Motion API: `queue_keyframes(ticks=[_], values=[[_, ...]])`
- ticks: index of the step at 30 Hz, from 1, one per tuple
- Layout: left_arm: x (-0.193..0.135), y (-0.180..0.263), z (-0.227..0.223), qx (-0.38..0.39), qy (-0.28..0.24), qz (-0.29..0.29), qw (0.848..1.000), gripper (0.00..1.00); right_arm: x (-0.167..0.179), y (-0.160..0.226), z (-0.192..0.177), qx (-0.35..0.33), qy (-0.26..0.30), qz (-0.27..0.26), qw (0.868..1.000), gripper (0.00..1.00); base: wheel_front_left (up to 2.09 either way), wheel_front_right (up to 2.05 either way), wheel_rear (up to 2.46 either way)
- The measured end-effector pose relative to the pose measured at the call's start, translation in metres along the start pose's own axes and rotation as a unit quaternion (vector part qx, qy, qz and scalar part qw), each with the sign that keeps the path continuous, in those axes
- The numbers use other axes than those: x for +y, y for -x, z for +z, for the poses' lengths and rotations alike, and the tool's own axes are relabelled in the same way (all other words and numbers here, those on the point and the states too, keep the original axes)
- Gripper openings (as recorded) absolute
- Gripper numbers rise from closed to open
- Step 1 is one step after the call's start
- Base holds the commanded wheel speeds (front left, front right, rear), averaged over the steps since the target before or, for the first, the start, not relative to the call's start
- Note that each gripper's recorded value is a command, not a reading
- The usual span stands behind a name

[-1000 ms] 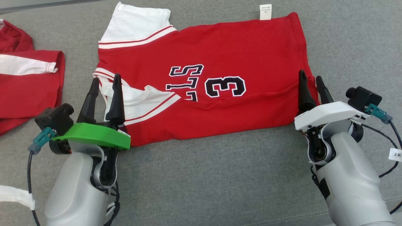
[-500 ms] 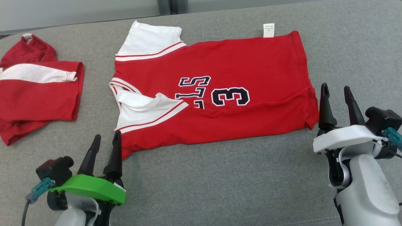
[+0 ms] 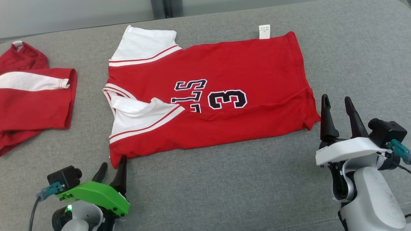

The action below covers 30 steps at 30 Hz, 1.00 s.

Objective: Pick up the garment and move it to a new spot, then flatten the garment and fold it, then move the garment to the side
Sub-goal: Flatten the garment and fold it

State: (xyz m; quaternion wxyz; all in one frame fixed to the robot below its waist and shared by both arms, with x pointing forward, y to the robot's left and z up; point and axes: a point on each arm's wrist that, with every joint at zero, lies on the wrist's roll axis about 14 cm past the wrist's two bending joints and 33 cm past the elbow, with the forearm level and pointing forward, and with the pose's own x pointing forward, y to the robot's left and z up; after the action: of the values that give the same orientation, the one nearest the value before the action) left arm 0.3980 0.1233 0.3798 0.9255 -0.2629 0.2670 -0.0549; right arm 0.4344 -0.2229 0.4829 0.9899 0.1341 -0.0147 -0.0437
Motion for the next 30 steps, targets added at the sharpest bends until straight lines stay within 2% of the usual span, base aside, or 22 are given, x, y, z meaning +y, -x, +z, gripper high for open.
queue_keyframes(ticks=[3, 4, 5, 7, 8, 14, 20, 30], values=[[0.002, -0.008, -0.003, 0.009, -0.002, 0.006, 1.000, 1.00, -0.004, 0.002, -0.001, 0.001, 0.002, -0.005, 1.000, 1.00, 0.00, 0.00, 0.00], [0.002, -0.010, -0.005, 0.014, -0.002, 0.007, 1.000, 0.91, -0.006, 0.002, -0.001, 0.002, 0.003, -0.008, 1.000, 1.00, 0.00, 0.00, 0.00], [0.002, -0.012, -0.006, 0.018, -0.005, 0.007, 1.000, 0.58, -0.008, 0.003, -0.001, 0.003, 0.004, -0.011, 1.000, 1.00, 0.00, 0.00, 0.00], [0.002, -0.015, -0.011, 0.031, -0.017, 0.005, 0.999, 0.12, -0.012, 0.004, -0.002, 0.005, 0.005, -0.015, 1.000, 1.00, 0.00, 0.00, 0.00], [0.002, -0.016, -0.014, 0.037, -0.020, 0.003, 0.999, 0.00, -0.013, 0.005, -0.003, 0.006, 0.005, -0.017, 1.000, 1.00, 0.00, 0.00, 0.00], [-0.008, -0.017, -0.018, 0.046, -0.037, -0.018, 0.998, 0.00, -0.020, 0.013, -0.028, 0.068, 0.017, -0.026, 0.997, 1.00, 0.00, 0.00, 0.00], [-0.015, -0.010, 0.002, 0.002, -0.049, -0.030, 0.998, 0.00, -0.018, 0.017, -0.056, 0.133, 0.022, -0.024, 0.991, 1.00, 0.00, 0.00, 0.00], [-0.024, 0.002, 0.026, -0.047, -0.054, -0.043, 0.997, 0.00, -0.007, 0.006, -0.088, 0.202, 0.011, -0.015, 0.979, 1.00, 0.00, 0.00, 0.00]])
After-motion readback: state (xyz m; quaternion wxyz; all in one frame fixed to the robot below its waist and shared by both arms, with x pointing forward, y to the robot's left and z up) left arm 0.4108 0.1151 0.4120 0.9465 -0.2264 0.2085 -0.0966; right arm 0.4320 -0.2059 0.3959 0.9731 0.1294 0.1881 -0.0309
